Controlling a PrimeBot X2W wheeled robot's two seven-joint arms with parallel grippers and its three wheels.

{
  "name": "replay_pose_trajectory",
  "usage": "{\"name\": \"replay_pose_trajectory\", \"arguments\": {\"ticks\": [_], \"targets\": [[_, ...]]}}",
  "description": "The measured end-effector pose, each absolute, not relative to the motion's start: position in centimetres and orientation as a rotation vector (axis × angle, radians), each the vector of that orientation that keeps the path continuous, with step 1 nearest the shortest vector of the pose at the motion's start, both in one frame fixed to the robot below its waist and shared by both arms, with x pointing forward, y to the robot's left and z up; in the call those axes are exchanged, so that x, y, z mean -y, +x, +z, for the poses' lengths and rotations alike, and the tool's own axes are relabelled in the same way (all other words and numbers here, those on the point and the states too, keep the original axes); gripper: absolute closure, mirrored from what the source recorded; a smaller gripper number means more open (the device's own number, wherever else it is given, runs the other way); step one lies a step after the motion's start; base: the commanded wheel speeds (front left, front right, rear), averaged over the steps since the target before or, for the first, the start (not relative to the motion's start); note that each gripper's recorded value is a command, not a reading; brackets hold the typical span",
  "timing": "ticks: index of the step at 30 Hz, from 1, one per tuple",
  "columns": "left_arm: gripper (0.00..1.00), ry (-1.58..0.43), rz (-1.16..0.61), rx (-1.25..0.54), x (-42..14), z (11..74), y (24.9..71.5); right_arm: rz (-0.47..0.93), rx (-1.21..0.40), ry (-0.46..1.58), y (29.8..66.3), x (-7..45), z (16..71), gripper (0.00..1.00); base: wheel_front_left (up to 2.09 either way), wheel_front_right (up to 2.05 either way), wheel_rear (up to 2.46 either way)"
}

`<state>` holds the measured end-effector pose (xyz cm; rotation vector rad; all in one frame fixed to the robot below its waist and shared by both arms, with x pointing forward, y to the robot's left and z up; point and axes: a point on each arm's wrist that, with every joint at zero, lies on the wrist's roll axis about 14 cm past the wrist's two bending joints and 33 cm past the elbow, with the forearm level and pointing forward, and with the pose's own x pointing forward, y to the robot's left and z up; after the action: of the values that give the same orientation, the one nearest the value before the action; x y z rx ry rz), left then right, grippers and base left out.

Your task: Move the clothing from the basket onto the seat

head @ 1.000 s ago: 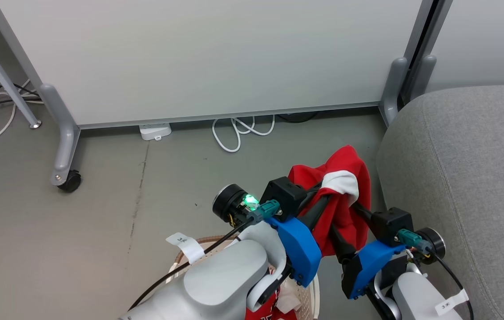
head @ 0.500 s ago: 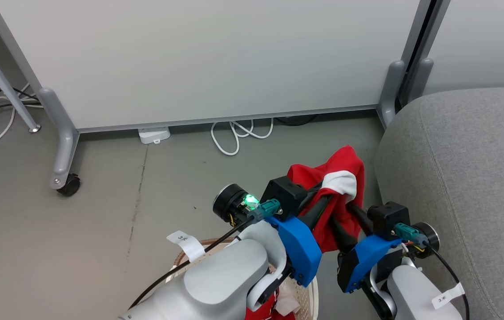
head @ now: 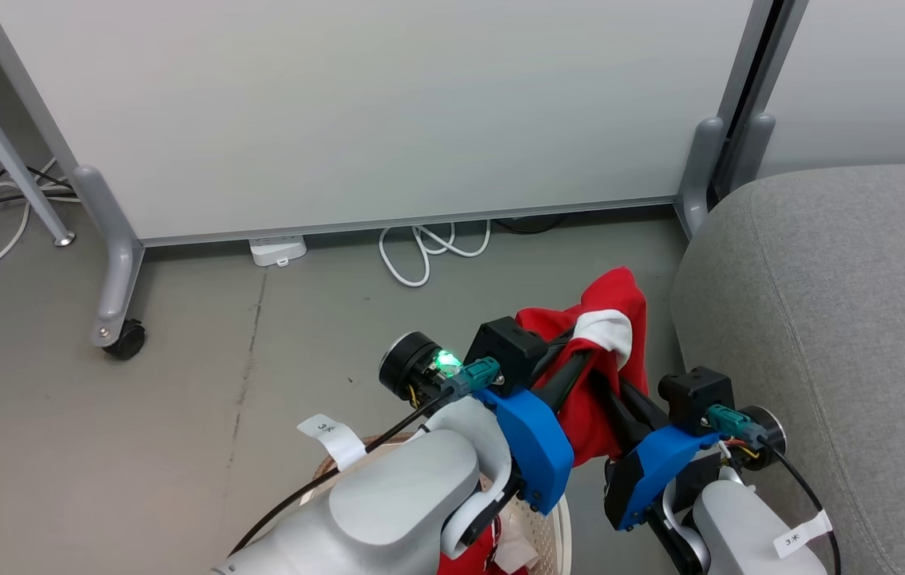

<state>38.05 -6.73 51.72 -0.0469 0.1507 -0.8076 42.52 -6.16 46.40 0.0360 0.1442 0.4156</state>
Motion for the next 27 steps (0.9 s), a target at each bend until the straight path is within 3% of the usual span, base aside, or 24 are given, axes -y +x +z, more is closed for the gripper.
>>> {"name": "replay_pose_trajectory", "arguments": {"ticks": [4,9,12,13,14,27], "targets": [[1.0,-0.048,-0.805,-0.152,6.72,51.72,38.05,0.414,-0.144,0.038,42.46,6.2,46.46,1.0,0.0,0.0,0.0],[0.9,-0.047,-0.807,-0.151,6.77,51.72,38.02,0.412,-0.147,0.039,42.37,6.3,46.34,1.0,0.0,0.0,0.0],[0.52,-0.045,-0.805,-0.151,6.78,51.69,38.02,0.413,-0.147,0.038,42.31,6.3,46.34,1.0,0.0,0.0,0.0],[0.15,-0.044,-0.805,-0.151,6.79,51.69,38.01,0.413,-0.147,0.039,42.29,6.29,46.34,1.0,0.0,0.0,0.0],[0.0,-0.044,-0.806,-0.151,6.8,51.7,37.99,0.413,-0.146,0.04,42.27,6.27,46.35,1.0,0.0,0.0,0.0],[0.0,-0.047,-0.807,-0.15,6.94,51.83,37.88,0.411,-0.142,0.041,42.22,6.37,46.45,1.0,0.0,0.0,0.0]]}}
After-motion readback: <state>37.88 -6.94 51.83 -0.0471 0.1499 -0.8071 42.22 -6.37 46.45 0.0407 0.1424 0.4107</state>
